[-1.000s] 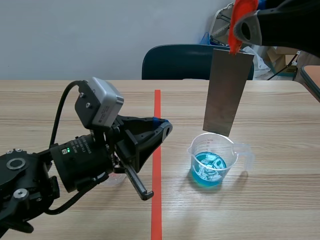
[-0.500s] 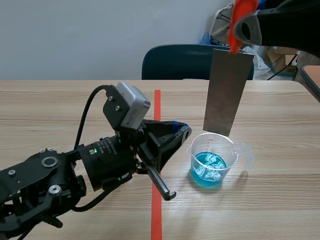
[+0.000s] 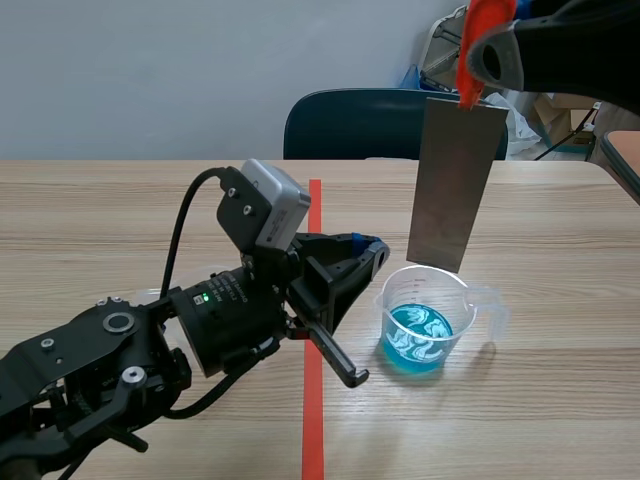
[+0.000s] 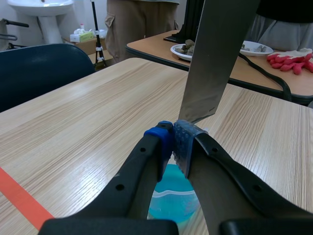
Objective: Do the redox reaction experiment
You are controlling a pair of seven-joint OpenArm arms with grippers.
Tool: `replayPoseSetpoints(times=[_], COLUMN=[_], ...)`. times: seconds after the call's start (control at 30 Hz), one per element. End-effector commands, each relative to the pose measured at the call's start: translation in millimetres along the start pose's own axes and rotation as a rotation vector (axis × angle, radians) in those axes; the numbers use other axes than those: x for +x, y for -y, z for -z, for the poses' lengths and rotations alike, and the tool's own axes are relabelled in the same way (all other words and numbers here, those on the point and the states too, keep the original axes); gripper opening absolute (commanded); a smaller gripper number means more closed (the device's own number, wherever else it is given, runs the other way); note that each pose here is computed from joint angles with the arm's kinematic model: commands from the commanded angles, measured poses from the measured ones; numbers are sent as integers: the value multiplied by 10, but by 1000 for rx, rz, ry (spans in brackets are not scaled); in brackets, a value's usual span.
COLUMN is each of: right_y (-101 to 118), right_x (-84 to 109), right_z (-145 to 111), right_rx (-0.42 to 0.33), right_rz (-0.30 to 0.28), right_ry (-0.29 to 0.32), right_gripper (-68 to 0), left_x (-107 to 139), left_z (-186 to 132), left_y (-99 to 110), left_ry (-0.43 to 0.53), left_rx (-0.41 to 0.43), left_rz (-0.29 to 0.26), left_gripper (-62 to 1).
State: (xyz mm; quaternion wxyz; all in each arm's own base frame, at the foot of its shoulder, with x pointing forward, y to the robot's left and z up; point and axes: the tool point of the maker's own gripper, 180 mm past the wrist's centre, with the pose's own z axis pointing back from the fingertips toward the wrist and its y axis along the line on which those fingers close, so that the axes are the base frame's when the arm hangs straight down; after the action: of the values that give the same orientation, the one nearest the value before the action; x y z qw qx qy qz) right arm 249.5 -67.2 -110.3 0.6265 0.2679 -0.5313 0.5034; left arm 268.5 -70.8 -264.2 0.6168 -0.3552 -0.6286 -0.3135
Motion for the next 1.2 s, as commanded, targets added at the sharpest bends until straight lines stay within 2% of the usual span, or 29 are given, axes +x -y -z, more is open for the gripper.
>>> replayPoseSetpoints(times=[0.0,0.77,1.03,1.1,1.17], right_y=[0,0,0,0,0], right_x=[87,87,87,87,87], right_z=[-17,-17,-17,-17,-17], right_rx=[7,7,7,7,7], right_rz=[-18,-18,-18,-18,-18], right_ry=[25,25,25,25,25], right_gripper=[-669,-669,-669,-669,-669], left_x=[131,127,88,65,33], left_z=[51,48,-63,-114,-159], left_y=[27,29,-34,-68,-100], left_ry=[46,45,35,24,7], left_rx=[-6,-6,-5,-4,-4], left_rz=[-5,-5,16,29,40], left_gripper=[-582,-582,-581,-559,-481])
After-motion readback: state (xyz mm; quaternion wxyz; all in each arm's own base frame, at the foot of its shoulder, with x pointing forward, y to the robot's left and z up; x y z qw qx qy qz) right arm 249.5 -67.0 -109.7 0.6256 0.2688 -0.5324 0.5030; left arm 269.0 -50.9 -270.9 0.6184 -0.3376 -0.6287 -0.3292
